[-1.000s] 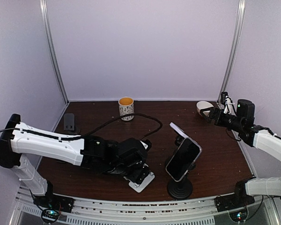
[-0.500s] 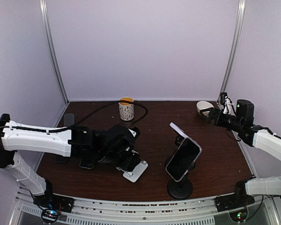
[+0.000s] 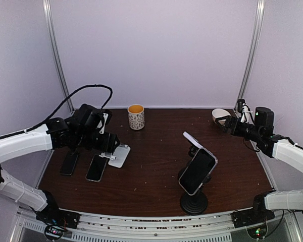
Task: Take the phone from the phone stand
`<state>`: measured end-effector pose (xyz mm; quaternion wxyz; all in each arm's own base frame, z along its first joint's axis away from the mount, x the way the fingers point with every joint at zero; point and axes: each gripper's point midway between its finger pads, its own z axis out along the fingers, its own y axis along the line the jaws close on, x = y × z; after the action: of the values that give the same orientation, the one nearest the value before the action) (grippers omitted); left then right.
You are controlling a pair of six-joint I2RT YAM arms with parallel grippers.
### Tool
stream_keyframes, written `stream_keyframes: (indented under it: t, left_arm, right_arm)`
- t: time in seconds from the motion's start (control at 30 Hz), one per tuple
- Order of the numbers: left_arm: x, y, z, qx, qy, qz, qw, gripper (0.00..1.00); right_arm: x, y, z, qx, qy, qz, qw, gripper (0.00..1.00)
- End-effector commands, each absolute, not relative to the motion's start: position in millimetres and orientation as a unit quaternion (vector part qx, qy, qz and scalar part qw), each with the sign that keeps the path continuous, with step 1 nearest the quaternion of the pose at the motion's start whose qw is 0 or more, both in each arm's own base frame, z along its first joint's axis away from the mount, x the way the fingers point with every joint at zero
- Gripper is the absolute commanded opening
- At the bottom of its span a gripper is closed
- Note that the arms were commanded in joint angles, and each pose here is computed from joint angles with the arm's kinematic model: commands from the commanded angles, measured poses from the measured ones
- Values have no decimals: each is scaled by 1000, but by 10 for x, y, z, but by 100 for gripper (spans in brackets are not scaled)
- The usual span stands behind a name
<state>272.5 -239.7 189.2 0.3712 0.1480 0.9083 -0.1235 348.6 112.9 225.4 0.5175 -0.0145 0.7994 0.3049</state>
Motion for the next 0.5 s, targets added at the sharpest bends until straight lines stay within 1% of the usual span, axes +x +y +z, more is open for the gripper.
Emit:
stream_keyframes:
  t: [0.0, 0.33, 0.47]
  left_arm:
    - [3086, -2127, 2093, 134, 898, -125, 399, 44]
    - [4003, -1581, 2153, 102, 910, -48, 398, 41]
    - [4247, -1521, 2066, 93, 919, -37, 382, 39]
  right_arm:
    - [3487, 1118, 2288, -22, 792, 304, 529, 100]
    - [3493, 1123, 2275, -24, 791, 304, 530, 100]
    - [3491, 1116, 2287, -25, 791, 301, 532, 100]
